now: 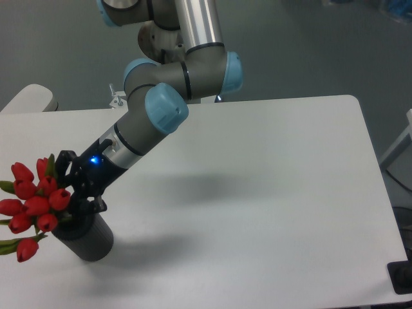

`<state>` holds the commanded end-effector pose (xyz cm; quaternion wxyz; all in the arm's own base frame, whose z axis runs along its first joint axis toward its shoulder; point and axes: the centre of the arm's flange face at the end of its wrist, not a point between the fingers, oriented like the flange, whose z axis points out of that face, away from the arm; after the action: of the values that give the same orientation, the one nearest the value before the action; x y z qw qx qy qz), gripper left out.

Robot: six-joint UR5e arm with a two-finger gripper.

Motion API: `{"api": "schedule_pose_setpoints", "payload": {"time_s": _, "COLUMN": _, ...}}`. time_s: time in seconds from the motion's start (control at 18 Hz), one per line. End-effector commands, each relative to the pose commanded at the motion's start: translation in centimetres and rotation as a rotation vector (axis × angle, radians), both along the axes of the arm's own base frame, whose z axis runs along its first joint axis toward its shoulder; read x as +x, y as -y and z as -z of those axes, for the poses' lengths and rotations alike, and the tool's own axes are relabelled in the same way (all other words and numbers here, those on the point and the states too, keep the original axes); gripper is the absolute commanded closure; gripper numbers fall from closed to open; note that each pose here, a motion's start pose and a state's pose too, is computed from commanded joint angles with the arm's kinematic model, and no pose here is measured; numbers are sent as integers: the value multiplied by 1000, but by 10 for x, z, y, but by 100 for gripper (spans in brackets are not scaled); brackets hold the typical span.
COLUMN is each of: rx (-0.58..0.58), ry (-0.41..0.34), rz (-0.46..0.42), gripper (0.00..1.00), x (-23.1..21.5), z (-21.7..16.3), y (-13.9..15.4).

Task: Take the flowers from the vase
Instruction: 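Lift the gripped tulips up out of the grey vase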

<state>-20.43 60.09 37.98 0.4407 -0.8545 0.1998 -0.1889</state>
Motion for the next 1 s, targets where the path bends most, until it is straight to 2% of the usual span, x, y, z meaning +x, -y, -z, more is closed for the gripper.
{"api": "schedule_pose_setpoints", "payload": {"time_s": 0.22, "rx": 10, "ry": 16, "rz": -46, "gripper": 57, "x": -5, "z": -29, "y": 2}}
{"api": "schedule_pose_setpoints", "payload": {"time_s": 1.0, "rx": 73, "ry": 110, "rz": -106, "gripper": 60, "x": -18, "z": -100, "y": -4}}
